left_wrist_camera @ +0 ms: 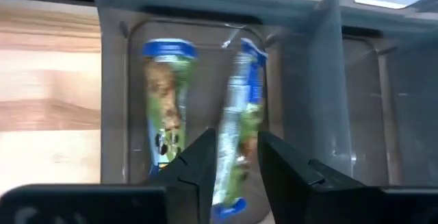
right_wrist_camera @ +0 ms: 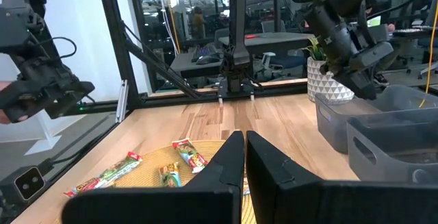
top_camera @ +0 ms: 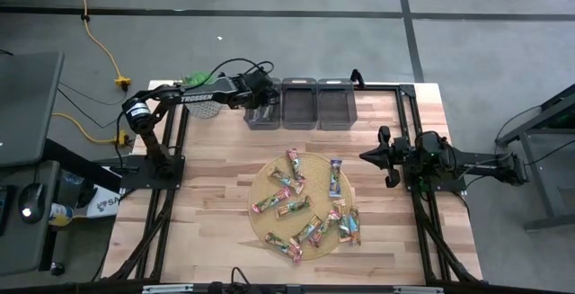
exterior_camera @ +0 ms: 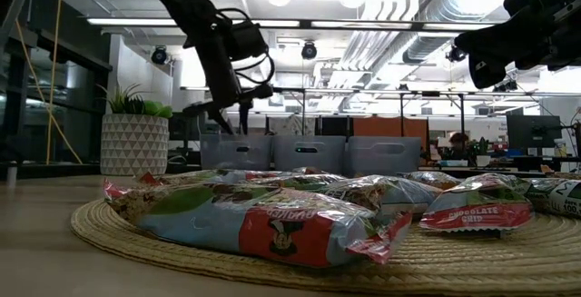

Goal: Pick and place Granola Bars by type
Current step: Put the blue granola bar into the left black bin

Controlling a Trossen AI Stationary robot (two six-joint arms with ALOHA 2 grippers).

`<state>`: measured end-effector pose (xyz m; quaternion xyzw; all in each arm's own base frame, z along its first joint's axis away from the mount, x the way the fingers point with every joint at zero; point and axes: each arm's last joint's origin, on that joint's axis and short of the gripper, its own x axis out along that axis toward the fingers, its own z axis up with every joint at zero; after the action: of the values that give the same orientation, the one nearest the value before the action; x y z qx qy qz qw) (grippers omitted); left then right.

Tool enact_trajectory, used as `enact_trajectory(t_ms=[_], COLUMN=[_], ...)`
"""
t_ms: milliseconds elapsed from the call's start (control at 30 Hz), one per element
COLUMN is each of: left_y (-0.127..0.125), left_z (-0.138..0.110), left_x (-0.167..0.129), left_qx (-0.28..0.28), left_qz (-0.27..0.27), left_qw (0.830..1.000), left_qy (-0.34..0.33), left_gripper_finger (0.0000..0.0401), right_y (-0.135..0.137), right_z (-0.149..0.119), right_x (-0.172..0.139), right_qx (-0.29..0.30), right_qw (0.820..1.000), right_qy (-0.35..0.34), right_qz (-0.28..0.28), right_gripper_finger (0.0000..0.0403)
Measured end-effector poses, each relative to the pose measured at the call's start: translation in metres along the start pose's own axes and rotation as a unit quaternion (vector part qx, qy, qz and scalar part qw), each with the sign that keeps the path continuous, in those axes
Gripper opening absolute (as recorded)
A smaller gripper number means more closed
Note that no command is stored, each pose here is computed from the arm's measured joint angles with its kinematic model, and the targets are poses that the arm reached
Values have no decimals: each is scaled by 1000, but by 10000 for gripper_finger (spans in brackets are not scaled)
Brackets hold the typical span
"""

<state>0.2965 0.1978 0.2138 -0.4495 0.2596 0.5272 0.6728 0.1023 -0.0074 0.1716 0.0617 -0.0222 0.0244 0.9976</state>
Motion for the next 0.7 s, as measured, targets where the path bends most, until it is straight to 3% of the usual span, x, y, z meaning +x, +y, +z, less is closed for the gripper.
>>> enact_trajectory(t_ms=[200, 400, 567, 700], left_y=[-3, -15, -43, -76], left_z=[1, 4, 7, 7], left_x=[0, -5, -26, -54], left_qx=[3, 15, 61, 99], left_qz=[-22, -79, -137, -235], left_qw=[1000, 997, 989, 967], left_qy=[4, 10, -9, -30], left_gripper_finger=[145, 152, 152, 152], right_y=[0, 0, 0, 0], right_z=[0, 0, 0, 0], right_x=[0, 0, 0, 0], right_qx=[0, 0, 0, 0], right_qw=[1000, 1000, 1000, 1000], right_qy=[0, 0, 0, 0], right_qz=[0, 0, 0, 0], right_gripper_finger=[0, 0, 0, 0])
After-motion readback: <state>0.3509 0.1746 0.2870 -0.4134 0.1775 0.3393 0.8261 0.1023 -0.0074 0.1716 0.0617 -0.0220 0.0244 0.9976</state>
